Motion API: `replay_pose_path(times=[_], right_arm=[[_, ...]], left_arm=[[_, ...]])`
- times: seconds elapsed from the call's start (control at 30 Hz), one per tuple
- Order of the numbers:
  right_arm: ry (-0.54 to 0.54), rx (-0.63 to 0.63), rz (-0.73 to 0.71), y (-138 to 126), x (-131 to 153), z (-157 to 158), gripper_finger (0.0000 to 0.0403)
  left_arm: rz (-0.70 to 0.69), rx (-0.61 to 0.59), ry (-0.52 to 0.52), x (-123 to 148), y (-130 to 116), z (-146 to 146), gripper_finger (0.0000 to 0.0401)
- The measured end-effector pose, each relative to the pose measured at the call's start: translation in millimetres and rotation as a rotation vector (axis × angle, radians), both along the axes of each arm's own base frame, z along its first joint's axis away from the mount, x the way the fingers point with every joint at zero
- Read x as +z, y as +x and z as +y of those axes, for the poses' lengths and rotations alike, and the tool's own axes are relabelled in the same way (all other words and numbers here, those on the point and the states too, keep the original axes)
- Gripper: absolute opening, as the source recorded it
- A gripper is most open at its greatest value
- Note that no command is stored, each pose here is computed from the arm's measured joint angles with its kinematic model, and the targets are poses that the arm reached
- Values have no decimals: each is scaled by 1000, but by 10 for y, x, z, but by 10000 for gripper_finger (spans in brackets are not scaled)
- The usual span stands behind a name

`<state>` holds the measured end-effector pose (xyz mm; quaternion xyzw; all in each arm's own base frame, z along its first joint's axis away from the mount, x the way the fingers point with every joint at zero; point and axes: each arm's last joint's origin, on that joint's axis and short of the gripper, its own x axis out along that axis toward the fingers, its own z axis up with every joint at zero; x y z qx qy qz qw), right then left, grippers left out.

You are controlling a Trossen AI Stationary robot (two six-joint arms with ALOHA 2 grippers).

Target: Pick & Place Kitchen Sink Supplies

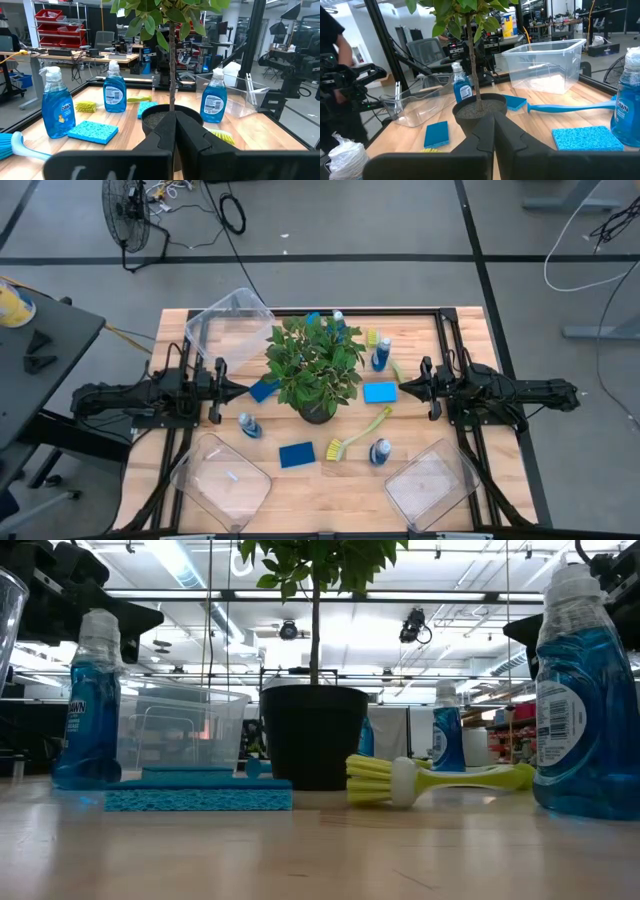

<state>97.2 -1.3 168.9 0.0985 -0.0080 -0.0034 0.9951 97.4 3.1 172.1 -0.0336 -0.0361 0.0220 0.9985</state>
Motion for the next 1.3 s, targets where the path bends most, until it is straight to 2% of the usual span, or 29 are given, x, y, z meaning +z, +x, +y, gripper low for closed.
replay_pose_path(times=[1.1, 1.3], right_arm=[[-3, -1, 0, 0, 0, 0, 9], [-251, -71, 0, -1, 10, -19, 9]], left_arm=[[0, 0, 0, -1, 0, 0, 14], [-3, 8, 3, 3, 0, 2, 14]])
